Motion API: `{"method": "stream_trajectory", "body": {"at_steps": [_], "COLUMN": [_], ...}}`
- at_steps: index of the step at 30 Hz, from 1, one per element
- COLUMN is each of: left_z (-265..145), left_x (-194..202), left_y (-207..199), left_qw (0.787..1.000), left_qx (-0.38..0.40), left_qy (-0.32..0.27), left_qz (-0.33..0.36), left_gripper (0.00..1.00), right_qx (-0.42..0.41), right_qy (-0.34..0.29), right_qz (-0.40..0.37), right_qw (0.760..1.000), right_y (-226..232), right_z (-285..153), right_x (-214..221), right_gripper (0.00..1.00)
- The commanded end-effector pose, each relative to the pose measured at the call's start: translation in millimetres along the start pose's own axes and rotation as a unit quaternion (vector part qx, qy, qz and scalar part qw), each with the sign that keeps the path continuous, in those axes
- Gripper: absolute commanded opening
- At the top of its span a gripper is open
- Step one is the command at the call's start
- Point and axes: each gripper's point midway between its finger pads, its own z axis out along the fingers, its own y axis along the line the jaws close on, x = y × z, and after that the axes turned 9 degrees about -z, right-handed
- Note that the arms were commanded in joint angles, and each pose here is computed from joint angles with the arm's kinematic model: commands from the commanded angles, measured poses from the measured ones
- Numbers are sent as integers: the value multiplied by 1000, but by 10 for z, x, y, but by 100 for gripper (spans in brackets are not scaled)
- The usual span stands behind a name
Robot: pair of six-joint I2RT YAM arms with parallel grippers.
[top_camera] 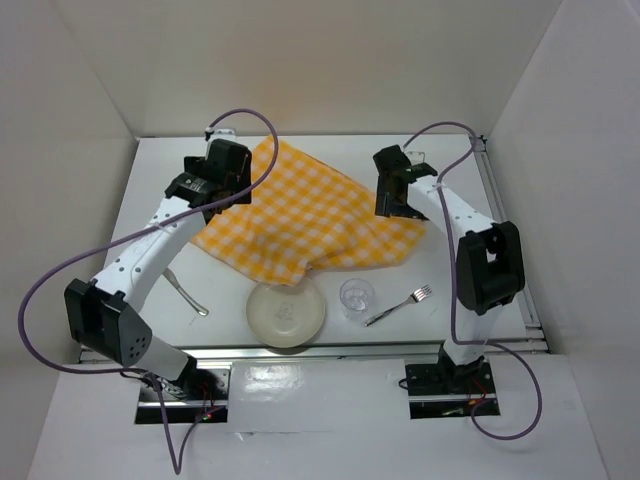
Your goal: Set the dinner table for one person
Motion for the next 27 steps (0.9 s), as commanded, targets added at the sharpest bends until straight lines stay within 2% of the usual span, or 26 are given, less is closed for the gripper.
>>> {"method": "stream_trajectory", "body": {"at_steps": [1,2,5,6,10,12,16,18,21,23,27], "left_z": [3,-9,77,78,278,324,443,538,630,726,925], "left_x": [-14,-32,106,150,338,366,386,506,601,755,959], "left_y": [60,50,-10,-119,-100,36,329,635,822,906,859], "left_qw": [999,998,998,997,989,985,968,956,941,924,900], "left_qx": [-30,-32,-19,8,22,8,3,-16,-2,8,35], "left_qy": [-6,-3,41,60,138,158,198,220,237,262,295], "left_qz": [-43,-53,-47,-39,-55,-75,-153,-196,-244,-278,-318], "left_gripper": [96,100,100,100,100,100,100,98,98,98,100], "right_qx": [-45,-52,-84,-93,-166,-220,-266,-329,-360,-343,-345], "right_qy": [-65,-74,-92,-100,-137,-162,-185,-217,-241,-229,-192], "right_qz": [30,31,31,24,1,-12,-17,-28,-45,-6,-29], "right_qw": [996,995,992,990,977,962,946,919,900,911,918], "right_y": [35,35,87,99,235,342,441,581,688,618,662], "right_z": [-319,-366,-540,-569,-774,-960,-1113,-1336,-1468,-1452,-1376], "right_x": [-258,-298,-364,-376,-414,-453,-388,-418,-385,-386,-266], "right_gripper": [100,100,100,100,100,100,100,100,100,100,100]}}
